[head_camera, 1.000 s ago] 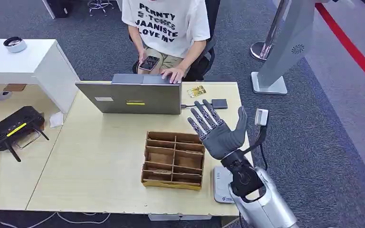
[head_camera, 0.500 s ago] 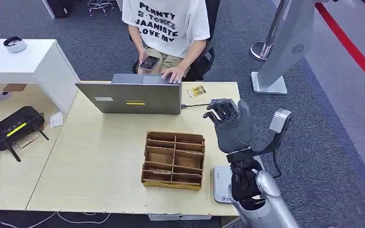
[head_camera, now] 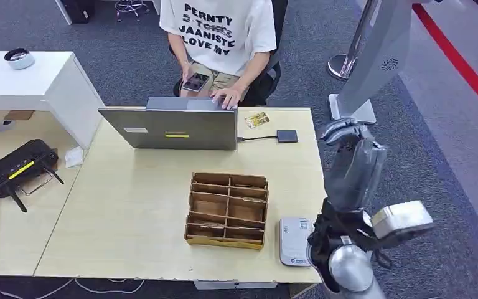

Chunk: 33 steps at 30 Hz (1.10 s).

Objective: Pass the card to the sensor for recognition and then transmit it.

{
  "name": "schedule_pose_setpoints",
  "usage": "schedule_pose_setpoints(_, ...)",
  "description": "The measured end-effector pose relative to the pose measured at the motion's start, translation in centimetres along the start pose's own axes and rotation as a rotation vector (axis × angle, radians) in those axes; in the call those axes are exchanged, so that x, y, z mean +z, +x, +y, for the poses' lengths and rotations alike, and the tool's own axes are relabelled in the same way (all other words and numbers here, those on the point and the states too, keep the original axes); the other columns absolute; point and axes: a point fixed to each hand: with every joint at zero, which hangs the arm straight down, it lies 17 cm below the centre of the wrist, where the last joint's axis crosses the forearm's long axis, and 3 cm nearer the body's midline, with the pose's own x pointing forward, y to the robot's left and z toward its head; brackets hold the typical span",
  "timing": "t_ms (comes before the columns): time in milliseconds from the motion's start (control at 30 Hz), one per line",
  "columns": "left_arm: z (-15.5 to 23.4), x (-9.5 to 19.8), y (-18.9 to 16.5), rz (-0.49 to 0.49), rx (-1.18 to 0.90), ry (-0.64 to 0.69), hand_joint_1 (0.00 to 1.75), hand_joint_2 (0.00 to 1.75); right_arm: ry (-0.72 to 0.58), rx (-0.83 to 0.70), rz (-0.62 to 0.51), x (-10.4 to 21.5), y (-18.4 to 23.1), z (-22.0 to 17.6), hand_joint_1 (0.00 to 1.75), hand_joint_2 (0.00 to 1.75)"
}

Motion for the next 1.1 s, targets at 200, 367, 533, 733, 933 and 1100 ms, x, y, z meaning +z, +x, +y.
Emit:
schedule_pose_setpoints(200, -0.1, 0.0, 0.0, 0.000, -0.013, 0.000, 0.00, 0.00, 0.003, 0.383, -0.230, 1.0, 3.5, 0.9, 1.34, 0.00)
schedule_pose_setpoints(367, -0.1, 0.0, 0.0, -0.001, -0.023, 0.001, 0.00, 0.00, 0.060, 0.570, -0.382, 2.4, 5.4, 3.1, 1.36, 0.00)
schedule_pose_setpoints(533, -0.2, 0.0, 0.1, -0.002, -0.028, -0.002, 0.00, 0.00, 0.063, 0.666, -0.462, 3.1, 6.2, 3.6, 1.40, 0.00)
schedule_pose_setpoints(733, -0.2, 0.1, 0.1, -0.004, -0.033, -0.002, 0.00, 0.00, 0.019, 0.721, -0.455, 3.5, 6.2, 2.7, 1.47, 0.00)
schedule_pose_setpoints(933, -0.4, 0.1, 0.2, -0.005, -0.035, -0.005, 0.00, 0.00, -0.040, 0.792, -0.442, 3.3, 6.9, 0.2, 1.43, 0.00)
schedule_pose_setpoints(1100, -0.4, 0.1, 0.2, -0.003, -0.032, -0.006, 0.00, 0.00, -0.051, 0.840, -0.455, 3.2, 7.6, -0.6, 1.40, 0.00)
